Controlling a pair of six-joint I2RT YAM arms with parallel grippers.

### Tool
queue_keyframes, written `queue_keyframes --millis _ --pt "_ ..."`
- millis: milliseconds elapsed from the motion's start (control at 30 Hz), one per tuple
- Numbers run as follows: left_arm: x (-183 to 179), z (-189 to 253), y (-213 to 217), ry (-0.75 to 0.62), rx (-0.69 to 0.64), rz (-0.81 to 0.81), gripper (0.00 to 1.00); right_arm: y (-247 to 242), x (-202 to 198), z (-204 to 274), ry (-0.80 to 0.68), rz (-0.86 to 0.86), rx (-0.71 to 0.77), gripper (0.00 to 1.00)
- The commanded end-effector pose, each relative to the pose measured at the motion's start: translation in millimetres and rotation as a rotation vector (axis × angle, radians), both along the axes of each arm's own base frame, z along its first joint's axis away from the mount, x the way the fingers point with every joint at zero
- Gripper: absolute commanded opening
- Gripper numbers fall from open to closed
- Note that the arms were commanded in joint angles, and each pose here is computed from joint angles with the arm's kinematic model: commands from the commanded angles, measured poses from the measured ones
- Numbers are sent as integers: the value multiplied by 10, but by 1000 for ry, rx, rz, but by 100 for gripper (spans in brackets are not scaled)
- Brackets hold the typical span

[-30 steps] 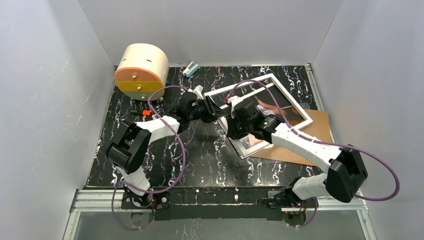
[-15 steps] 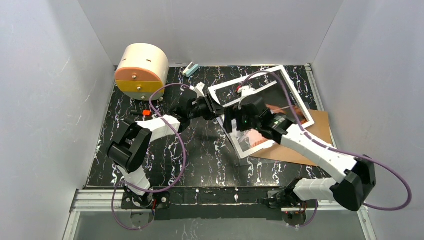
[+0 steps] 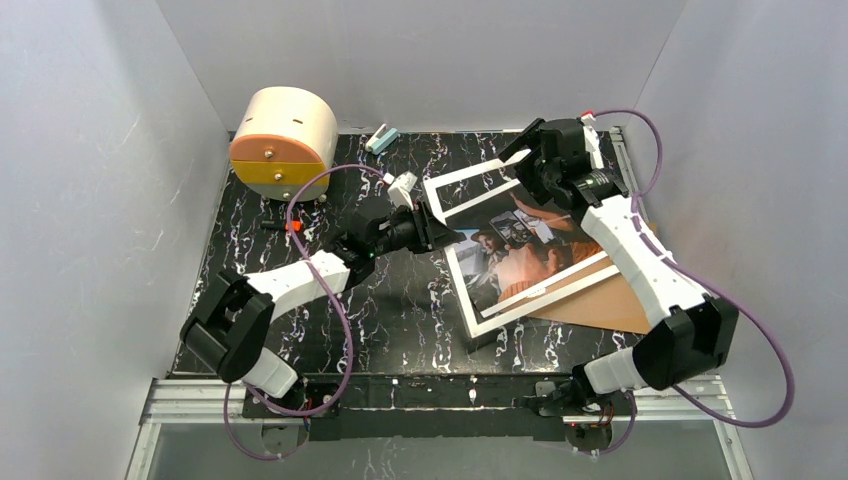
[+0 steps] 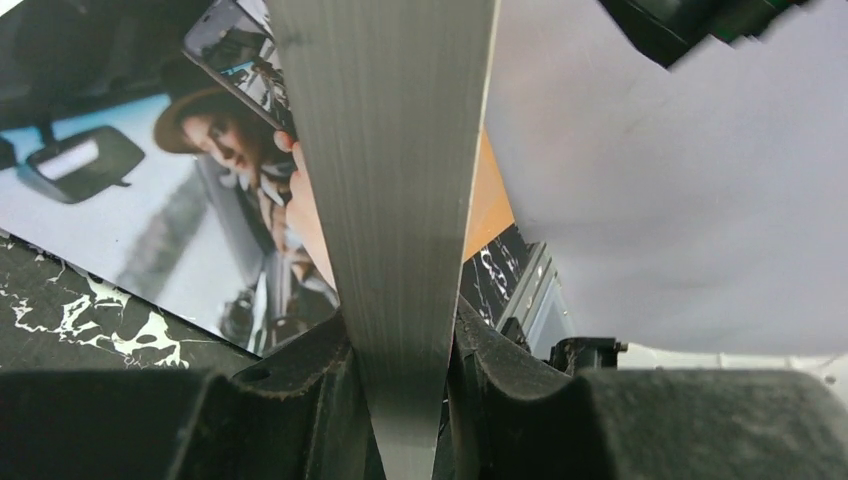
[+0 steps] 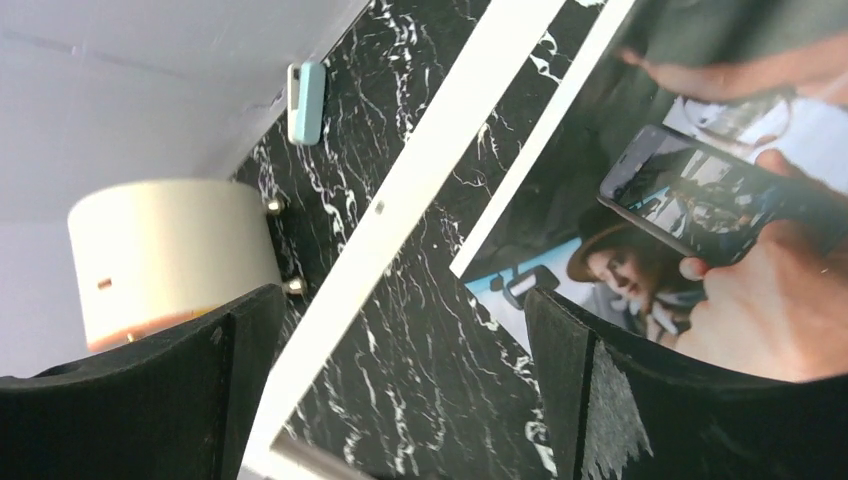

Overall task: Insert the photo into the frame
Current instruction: Pick up the photo frame from the center of the board.

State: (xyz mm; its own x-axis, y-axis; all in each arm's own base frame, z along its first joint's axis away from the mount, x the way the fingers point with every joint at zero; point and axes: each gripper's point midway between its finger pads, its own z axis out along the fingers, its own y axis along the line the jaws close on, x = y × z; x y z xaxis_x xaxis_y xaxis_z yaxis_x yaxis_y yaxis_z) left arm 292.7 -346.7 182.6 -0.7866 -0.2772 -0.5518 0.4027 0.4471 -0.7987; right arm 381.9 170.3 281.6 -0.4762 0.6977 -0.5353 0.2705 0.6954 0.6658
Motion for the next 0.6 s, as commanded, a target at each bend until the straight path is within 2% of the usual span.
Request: queue_keyframes --millis 0,167,267,400,567 --pt "-123 163 7 -180 32 -33 0 -123 305 190 -15 -198 199 99" --pt "-164 145 31 -213 56 -12 0 -265 487 -32 80 -334 288 98" --pt "-192 154 39 -234 65 -8 0 -343 543 -130 116 -385 324 90" --pt "-225 181 50 -257 69 -9 0 -423 582 -185 122 -424 328 73" --pt "-270 199 93 -263 72 -11 0 -515 521 -77 77 -451 328 39"
